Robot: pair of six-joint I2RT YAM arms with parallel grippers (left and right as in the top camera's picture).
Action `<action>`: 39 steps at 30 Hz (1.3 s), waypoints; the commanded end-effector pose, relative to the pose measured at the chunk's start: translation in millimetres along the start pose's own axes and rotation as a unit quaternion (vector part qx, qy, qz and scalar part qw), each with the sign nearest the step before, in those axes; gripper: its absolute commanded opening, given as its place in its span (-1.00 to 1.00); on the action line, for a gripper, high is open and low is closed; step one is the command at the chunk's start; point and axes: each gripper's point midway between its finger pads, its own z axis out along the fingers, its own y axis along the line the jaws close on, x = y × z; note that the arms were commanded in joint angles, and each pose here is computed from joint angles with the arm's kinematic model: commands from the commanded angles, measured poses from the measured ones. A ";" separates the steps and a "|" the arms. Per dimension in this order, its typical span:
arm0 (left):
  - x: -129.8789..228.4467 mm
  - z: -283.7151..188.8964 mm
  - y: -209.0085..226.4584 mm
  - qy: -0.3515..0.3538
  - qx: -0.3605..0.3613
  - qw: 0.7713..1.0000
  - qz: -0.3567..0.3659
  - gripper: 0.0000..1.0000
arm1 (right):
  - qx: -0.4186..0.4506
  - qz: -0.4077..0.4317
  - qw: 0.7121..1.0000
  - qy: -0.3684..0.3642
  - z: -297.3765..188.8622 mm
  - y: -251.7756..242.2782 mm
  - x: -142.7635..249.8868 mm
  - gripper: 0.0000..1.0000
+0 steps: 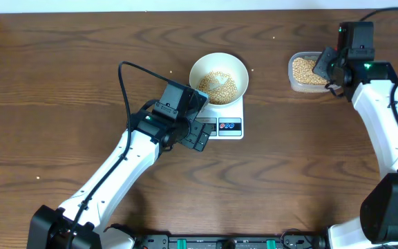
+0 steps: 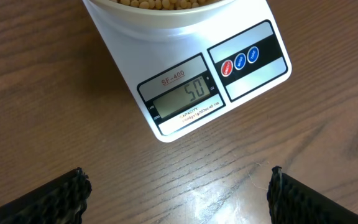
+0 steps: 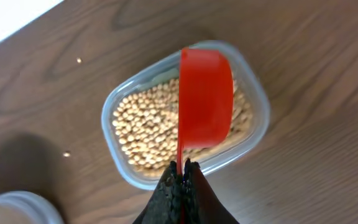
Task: Scoop item into bowl and weigh 50g on scale
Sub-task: 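Lower the scoop into the tub and release it from the right gripper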
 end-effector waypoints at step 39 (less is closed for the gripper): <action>2.5 3.5 2.9 0.007 -0.005 1.000 0.001 0.86 | -0.092 0.012 0.991 0.098 -2.2 -9.3 63.8 0.99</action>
